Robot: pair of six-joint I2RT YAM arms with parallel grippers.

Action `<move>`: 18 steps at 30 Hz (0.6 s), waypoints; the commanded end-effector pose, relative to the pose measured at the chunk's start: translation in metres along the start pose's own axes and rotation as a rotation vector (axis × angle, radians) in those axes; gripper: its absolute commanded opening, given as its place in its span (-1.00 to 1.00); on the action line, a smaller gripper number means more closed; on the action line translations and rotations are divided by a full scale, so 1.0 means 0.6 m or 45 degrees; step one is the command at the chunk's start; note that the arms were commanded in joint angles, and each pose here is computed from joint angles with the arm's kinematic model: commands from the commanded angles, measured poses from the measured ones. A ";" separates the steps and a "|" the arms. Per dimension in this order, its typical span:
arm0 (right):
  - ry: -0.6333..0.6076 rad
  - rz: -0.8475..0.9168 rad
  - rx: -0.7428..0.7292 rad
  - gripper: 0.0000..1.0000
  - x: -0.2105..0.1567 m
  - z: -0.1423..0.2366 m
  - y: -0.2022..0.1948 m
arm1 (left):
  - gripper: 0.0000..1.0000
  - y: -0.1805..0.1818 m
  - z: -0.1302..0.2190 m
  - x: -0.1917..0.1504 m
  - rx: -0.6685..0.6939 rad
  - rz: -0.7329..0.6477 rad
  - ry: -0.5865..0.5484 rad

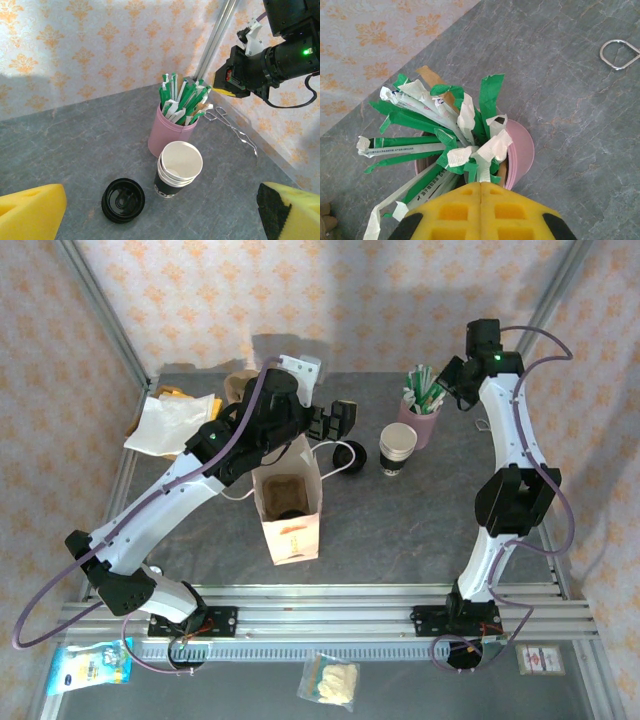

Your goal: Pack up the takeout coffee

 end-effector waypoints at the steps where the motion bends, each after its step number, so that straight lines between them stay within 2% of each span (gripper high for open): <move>1: -0.116 0.012 0.037 -1.00 0.013 0.074 0.013 | 0.98 -0.004 0.005 0.005 -0.021 0.001 -0.032; 10: -0.159 0.013 0.025 -0.96 0.022 0.087 0.015 | 0.98 -0.001 0.015 0.005 -0.020 0.012 -0.042; 11: -0.158 0.011 0.009 -0.76 0.022 0.082 0.012 | 0.98 -0.002 0.014 0.003 -0.020 0.010 -0.037; 13: -0.151 -0.007 -0.015 -0.23 0.023 0.069 0.003 | 0.98 -0.001 0.014 0.001 -0.020 0.008 -0.035; 15: -0.141 -0.034 -0.040 -0.08 0.024 0.055 -0.010 | 0.98 -0.001 0.013 0.000 -0.019 0.005 -0.031; 18: -0.115 -0.086 -0.036 -0.08 0.028 0.035 -0.028 | 0.98 -0.002 0.010 -0.002 -0.020 0.002 -0.027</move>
Point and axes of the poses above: each hand's point on the last joint's axis, 136 mm out from that joint toward the fingers, its own z axis back along the fingers, its own y axis along the line the jaws close on, x = y × z, the point moved 9 cm from there along z, back along the fingers, and after that the axes turned 7 degrees about -z, right-handed, at the moved point
